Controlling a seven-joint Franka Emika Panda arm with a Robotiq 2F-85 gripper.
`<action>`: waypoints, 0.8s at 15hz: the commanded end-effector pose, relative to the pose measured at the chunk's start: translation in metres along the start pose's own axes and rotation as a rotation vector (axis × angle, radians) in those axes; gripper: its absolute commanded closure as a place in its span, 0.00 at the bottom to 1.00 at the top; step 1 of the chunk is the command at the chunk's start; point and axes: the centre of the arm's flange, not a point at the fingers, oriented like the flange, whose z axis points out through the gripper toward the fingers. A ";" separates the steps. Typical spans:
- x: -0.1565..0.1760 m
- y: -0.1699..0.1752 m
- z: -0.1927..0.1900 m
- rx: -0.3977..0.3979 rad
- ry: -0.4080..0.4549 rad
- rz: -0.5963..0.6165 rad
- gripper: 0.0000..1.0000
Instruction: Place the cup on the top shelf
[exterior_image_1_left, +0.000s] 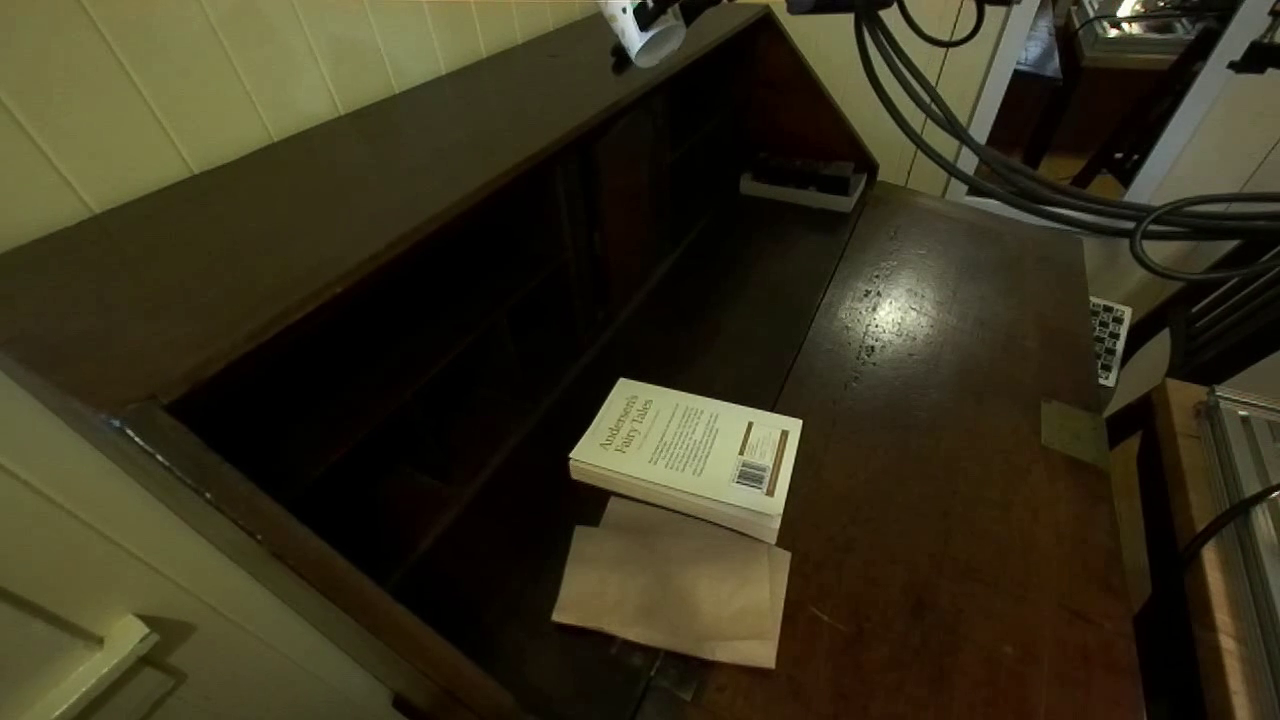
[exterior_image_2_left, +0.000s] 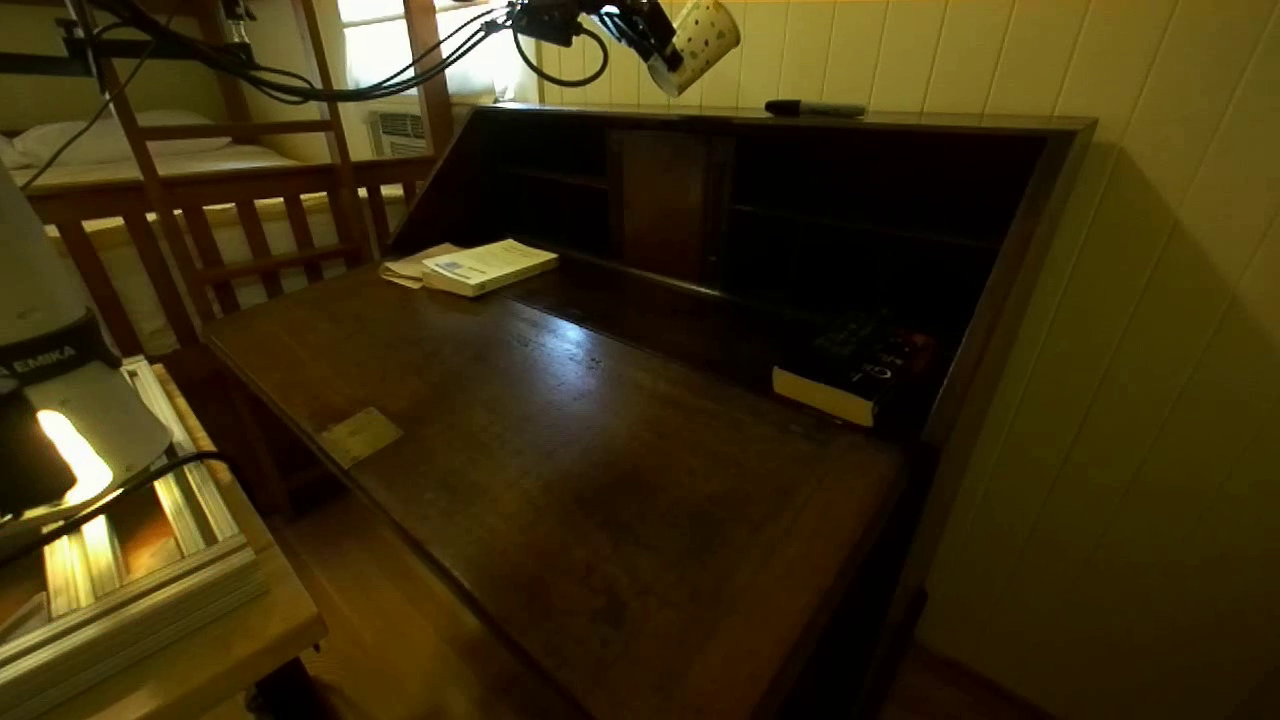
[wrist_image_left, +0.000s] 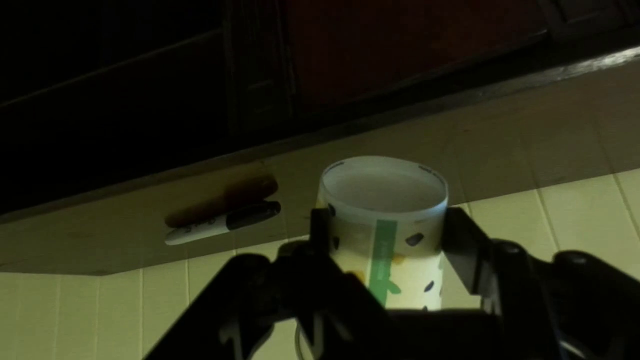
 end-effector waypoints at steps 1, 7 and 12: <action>-0.010 0.003 0.011 -0.013 0.064 -0.007 0.66; -0.022 0.005 0.030 -0.026 0.120 0.007 0.66; -0.030 0.009 0.039 -0.039 0.167 0.026 0.66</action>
